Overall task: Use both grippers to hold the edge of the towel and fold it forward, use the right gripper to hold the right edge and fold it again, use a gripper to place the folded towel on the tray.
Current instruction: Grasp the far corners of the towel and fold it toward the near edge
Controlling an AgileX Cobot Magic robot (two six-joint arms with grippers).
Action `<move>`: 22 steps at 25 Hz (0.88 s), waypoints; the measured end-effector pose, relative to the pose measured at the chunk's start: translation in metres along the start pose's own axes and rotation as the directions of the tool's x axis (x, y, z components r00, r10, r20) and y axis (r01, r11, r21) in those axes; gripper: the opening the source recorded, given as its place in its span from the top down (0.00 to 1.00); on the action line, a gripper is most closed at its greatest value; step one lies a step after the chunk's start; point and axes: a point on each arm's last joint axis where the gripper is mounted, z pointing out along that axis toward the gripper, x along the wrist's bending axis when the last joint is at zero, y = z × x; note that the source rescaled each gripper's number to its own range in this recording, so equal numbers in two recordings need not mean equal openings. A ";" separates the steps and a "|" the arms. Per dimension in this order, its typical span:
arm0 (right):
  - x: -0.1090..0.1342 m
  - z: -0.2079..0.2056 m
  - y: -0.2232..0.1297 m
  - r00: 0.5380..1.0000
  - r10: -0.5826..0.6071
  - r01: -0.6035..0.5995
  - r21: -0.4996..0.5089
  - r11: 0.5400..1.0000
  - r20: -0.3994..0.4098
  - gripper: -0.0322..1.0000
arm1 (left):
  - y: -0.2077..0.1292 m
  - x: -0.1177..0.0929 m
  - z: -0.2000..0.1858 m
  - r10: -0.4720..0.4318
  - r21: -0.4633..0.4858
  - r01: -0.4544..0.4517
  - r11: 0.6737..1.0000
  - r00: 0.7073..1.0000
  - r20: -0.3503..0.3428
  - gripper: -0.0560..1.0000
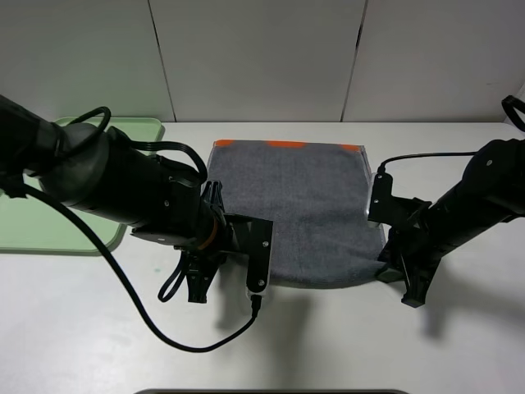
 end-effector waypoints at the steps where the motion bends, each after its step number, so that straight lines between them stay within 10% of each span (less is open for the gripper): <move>1: -0.001 0.000 0.000 1.000 0.000 0.000 0.000 1.000 0.006 0.83 | 0.000 0.000 0.000 0.000 0.000 0.000 1.000 1.000 0.000 0.91; 3: -0.001 0.000 0.000 1.000 0.000 0.000 0.000 1.000 0.009 0.96 | 0.000 0.000 0.000 0.000 -0.001 0.000 1.000 1.000 0.000 0.93; 22: -0.001 -0.023 0.006 0.999 -0.030 0.032 -0.043 0.999 0.043 0.97 | -0.008 -0.001 0.000 0.001 0.094 -0.001 0.996 1.000 0.004 0.94</move>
